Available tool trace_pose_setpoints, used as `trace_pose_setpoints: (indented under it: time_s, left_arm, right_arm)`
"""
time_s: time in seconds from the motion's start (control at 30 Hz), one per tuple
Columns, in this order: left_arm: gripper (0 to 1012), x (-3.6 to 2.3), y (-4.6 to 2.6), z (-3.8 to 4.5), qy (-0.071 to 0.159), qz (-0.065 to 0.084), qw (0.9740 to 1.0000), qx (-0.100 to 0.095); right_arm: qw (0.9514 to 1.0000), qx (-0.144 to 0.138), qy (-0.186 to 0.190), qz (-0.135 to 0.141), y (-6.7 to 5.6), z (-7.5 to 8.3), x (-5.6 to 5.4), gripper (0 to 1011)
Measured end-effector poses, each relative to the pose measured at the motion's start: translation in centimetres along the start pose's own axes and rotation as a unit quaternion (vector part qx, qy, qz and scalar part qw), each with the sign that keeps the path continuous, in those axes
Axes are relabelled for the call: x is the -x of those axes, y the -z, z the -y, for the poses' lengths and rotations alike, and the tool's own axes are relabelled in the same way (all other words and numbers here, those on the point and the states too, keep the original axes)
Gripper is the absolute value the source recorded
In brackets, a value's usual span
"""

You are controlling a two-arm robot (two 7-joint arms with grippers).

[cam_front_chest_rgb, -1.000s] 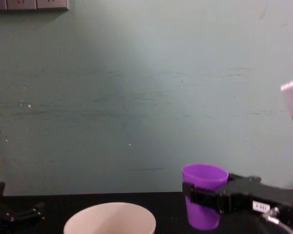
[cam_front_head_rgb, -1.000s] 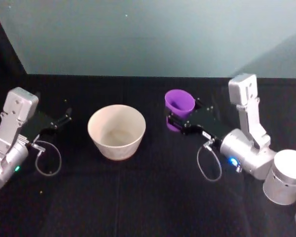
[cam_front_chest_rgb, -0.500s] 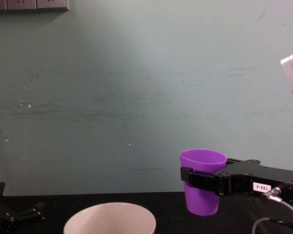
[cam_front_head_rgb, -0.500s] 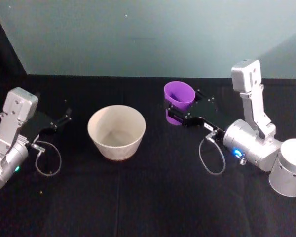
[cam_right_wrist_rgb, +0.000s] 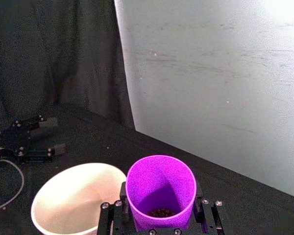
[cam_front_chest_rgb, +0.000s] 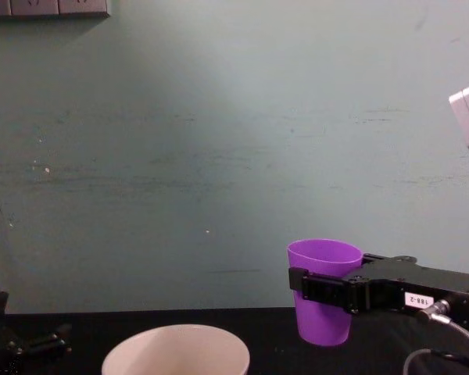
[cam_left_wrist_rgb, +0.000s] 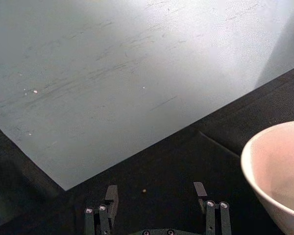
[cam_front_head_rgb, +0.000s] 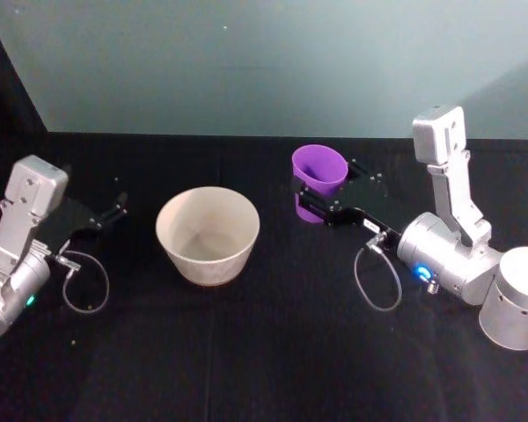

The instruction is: Pick up the cup and pour the mung beans from the cup into the bowl.

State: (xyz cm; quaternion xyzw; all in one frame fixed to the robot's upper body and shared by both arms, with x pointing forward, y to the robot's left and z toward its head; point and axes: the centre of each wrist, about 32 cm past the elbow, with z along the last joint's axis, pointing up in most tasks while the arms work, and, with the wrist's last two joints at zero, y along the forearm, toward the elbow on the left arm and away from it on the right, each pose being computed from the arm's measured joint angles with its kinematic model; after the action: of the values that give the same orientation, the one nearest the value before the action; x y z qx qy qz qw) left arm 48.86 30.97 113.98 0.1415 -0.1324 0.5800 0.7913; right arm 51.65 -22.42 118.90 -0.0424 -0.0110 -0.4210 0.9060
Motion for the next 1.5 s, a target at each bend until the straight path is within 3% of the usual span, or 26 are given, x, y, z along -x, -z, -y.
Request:
trace_pose_setpoints:
  time_s: [1.5]
  left_arm:
    - [1000, 0.00, 0.00, 0.00, 0.000, 0.000, 1.0000, 0.000]
  right_arm:
    - [1.0000, 0.001, 0.000, -0.001, 0.02, -0.01, 0.01, 724]
